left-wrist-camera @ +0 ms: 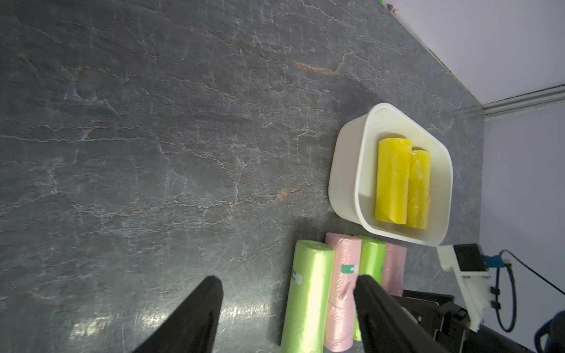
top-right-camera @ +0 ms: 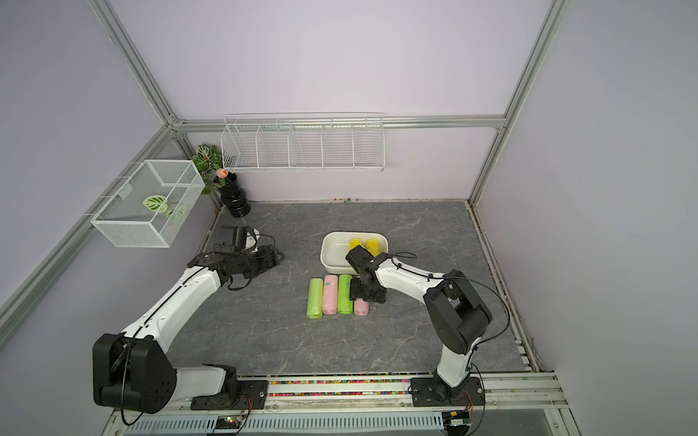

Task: Put the roll of trash bags into the storage box
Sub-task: Pick up the roll of trash bags from the center of the board.

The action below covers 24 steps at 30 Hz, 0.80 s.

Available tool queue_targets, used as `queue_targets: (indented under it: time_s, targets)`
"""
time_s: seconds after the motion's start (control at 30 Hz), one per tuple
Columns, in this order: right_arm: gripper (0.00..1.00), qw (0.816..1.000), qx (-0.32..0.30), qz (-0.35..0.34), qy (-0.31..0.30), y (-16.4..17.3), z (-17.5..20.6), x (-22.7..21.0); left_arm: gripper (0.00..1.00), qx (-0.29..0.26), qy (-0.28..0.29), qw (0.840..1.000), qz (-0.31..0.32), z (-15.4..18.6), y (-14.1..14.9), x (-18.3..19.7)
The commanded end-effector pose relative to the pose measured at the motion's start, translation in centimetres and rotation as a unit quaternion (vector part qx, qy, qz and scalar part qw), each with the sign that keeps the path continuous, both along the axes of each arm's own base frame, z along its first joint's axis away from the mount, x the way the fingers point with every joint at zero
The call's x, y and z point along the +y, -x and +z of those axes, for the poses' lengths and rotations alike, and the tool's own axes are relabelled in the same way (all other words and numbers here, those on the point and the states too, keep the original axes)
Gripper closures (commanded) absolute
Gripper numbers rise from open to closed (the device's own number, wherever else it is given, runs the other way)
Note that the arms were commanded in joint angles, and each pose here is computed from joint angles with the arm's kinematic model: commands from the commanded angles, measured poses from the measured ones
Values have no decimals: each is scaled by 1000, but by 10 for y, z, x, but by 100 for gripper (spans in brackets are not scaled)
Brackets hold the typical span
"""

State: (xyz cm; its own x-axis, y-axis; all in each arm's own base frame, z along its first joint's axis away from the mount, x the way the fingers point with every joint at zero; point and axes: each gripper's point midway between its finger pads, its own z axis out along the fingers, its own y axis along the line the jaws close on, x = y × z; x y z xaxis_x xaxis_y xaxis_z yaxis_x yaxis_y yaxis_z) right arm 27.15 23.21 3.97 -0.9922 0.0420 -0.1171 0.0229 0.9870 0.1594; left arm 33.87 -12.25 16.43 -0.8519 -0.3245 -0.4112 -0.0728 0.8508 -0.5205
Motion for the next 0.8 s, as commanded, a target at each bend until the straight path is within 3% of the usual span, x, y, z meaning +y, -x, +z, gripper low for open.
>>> queue_targets:
  time_s: [0.0,0.27,0.47,0.77]
  targets:
    - [30,1000,3,-6,4,-3,-5,2,26,-3,-2,1000,-29,17,6,-3]
    - [40,1000,9,0,18,-6,-17,4,24,-18,-48,996,-68,39,21,5]
    - [58,1000,13,8,26,-5,-17,3,23,-23,-97,992,-78,37,28,19]
    - [74,999,-21,31,39,-1,15,-4,20,-27,-91,990,-100,28,22,11]
